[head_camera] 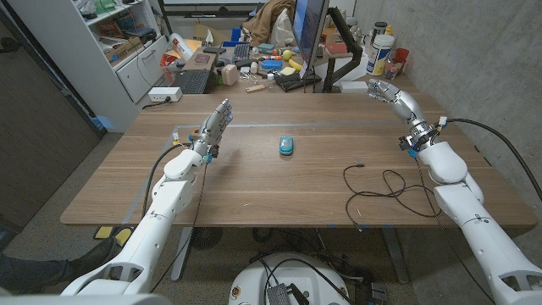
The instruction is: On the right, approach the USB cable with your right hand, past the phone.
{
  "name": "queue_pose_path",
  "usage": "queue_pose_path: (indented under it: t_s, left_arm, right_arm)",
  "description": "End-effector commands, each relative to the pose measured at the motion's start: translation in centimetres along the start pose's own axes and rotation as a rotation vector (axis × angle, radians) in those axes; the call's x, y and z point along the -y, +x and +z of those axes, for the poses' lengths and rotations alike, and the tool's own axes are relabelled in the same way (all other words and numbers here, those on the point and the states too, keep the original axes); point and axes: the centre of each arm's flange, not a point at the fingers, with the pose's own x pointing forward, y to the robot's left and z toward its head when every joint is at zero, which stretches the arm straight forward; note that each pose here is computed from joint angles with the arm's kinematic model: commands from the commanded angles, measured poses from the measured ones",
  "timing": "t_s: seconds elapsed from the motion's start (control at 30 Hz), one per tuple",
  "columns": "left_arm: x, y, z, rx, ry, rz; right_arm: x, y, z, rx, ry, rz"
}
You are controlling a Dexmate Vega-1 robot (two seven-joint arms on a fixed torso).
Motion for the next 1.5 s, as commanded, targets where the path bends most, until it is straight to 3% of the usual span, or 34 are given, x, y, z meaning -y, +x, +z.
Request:
queue_pose_path:
  t_s: [0.03, 0.3, 1.5]
  left_arm:
    - [-0.1, 0.0, 0.3, -0.001, 0.008, -0.006]
    - [-0.2, -0.1, 0.2, -0.011, 0.006, -0.008]
    - [0.5, 0.4, -0.6, -0.022, -0.004, -0.022]
  right_arm:
    - [0.3, -0.3, 0.7, 0.024, -0.079, 0.034]
    - [0.5, -0.5, 1.1, 0.034, -0.146, 0.055]
    - [1.4, -3.8, 2.9, 0.011, -0.399, 0.1]
